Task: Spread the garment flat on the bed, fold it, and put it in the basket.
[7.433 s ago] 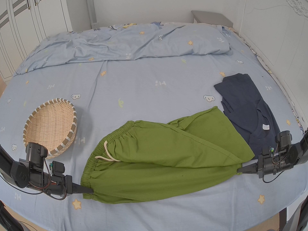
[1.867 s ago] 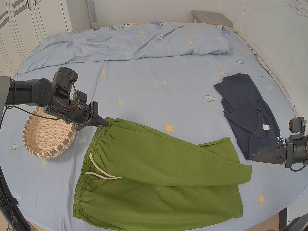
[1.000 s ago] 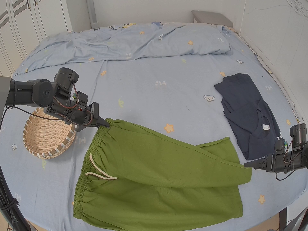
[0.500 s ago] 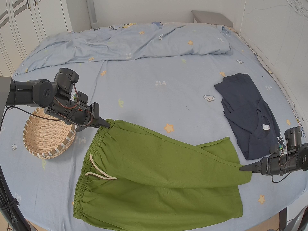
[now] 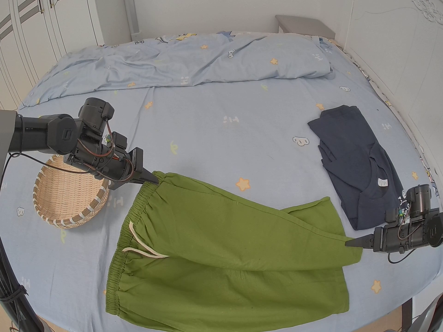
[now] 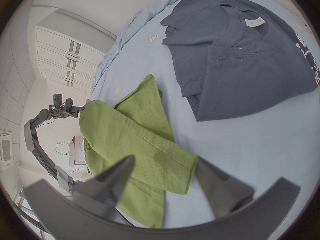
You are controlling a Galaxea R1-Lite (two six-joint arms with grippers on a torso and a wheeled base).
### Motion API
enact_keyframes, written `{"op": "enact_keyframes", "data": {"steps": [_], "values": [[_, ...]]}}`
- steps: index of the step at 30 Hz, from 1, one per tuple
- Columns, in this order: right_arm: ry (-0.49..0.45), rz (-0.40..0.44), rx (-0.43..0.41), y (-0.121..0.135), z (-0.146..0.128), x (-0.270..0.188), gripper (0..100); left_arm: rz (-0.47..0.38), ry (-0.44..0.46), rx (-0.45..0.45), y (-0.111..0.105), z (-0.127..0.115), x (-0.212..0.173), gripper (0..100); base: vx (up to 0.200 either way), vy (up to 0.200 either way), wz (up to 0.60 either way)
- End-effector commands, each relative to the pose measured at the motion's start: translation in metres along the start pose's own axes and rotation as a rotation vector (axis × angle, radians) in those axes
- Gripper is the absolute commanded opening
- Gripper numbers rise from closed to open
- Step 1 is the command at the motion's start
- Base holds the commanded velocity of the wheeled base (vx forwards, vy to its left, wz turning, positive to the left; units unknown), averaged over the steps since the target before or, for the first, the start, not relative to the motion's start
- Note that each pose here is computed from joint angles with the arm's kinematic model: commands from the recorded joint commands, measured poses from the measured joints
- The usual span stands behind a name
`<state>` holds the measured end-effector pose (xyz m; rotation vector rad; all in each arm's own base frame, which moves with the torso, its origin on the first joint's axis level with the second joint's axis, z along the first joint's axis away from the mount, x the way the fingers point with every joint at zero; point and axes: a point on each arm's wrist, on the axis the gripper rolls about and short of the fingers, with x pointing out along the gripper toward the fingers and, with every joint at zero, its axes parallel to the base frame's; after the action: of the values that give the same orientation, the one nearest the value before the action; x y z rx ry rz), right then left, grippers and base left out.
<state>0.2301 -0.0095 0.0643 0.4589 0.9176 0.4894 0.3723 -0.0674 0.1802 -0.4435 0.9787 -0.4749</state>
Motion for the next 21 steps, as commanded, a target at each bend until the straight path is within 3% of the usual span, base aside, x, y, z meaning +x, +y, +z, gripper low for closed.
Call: {"op": "enact_keyframes", "data": {"steps": [1,7,15,21], "values": [[0.001,-0.001,0.004,-0.001,0.0,0.0,0,-0.002,-0.008,0.001,0.0,0.002,-0.001,0,0.0,0.0,0.0],[-0.001,-0.001,0.004,-0.001,0.0,0.0,0,-0.005,-0.027,-0.011,0.005,0.009,0.008,0,0.0,0.0,0.0],[0.0,-0.001,0.006,-0.001,0.0,0.0,0,-0.028,-0.081,-0.223,0.0,0.028,0.012,0,0.0,0.0,0.0],[0.0,-0.001,0.008,-0.001,0.0,0.0,0,-0.024,-0.078,-0.229,0.0,0.027,0.014,0,0.0,0.0,0.0]]}}
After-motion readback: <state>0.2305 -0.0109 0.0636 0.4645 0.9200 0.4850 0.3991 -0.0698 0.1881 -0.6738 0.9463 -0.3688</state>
